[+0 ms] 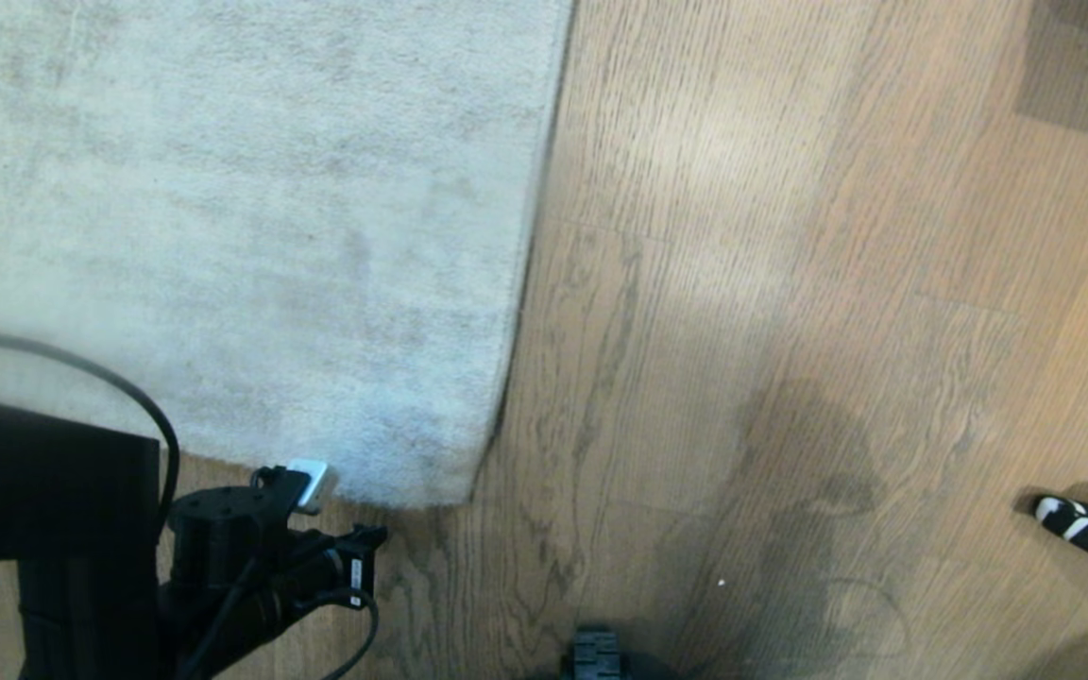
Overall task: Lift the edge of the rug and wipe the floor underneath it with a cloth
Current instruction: Place the foam protection net on the floor
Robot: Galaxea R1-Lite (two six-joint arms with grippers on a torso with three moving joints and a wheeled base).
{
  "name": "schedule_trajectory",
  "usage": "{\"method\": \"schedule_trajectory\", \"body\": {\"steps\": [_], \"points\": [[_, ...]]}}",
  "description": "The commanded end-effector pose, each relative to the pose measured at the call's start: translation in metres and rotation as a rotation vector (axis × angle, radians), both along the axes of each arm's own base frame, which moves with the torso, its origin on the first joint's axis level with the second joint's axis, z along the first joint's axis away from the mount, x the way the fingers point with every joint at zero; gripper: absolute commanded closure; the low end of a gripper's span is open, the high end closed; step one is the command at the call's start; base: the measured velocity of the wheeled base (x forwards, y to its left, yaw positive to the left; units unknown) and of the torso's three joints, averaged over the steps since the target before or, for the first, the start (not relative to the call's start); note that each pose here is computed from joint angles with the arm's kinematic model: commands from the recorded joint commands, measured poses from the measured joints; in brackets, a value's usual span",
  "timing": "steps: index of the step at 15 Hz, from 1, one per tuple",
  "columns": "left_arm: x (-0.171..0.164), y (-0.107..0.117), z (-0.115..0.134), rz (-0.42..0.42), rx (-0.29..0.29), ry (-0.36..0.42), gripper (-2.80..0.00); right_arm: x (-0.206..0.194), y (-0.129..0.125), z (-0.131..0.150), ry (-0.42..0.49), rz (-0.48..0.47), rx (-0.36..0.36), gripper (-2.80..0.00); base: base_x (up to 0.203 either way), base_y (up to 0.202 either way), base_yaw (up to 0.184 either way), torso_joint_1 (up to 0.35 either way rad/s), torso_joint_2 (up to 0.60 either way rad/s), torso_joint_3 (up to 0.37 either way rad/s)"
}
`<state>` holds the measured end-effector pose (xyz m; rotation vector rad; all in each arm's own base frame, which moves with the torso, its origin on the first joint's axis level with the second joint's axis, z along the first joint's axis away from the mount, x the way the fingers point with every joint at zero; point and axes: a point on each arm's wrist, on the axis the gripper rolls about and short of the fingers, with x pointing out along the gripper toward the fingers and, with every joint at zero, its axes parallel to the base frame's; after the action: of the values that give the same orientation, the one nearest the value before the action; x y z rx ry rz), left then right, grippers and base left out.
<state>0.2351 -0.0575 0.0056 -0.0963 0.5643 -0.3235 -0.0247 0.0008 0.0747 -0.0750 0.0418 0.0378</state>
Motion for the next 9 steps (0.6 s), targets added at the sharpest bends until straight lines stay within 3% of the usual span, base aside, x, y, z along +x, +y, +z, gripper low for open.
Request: {"method": "schedule_trajectory", "body": {"steps": [1, 4, 9], "points": [[0.006, 0.009, -0.01, 0.024, -0.015, 0.004, 0.0, 0.0, 0.0, 0.0, 0.002, 0.001, -0.001, 0.0, 0.0, 0.0, 0.0, 0.0, 0.0, 0.0], [0.008, 0.019, -0.005, 0.034, -0.046, -0.008, 0.0, 0.0, 0.0, 0.0, 0.001, 0.001, -0.001, 0.0, 0.0, 0.0, 0.0, 0.0, 0.0, 0.0], [-0.003, 0.035, 0.006, -0.008, -0.175, 0.013, 0.0, 0.0, 0.0, 0.0, 0.001, 0.001, -0.001, 0.0, 0.0, 0.0, 0.0, 0.0, 0.0, 0.0]]}}
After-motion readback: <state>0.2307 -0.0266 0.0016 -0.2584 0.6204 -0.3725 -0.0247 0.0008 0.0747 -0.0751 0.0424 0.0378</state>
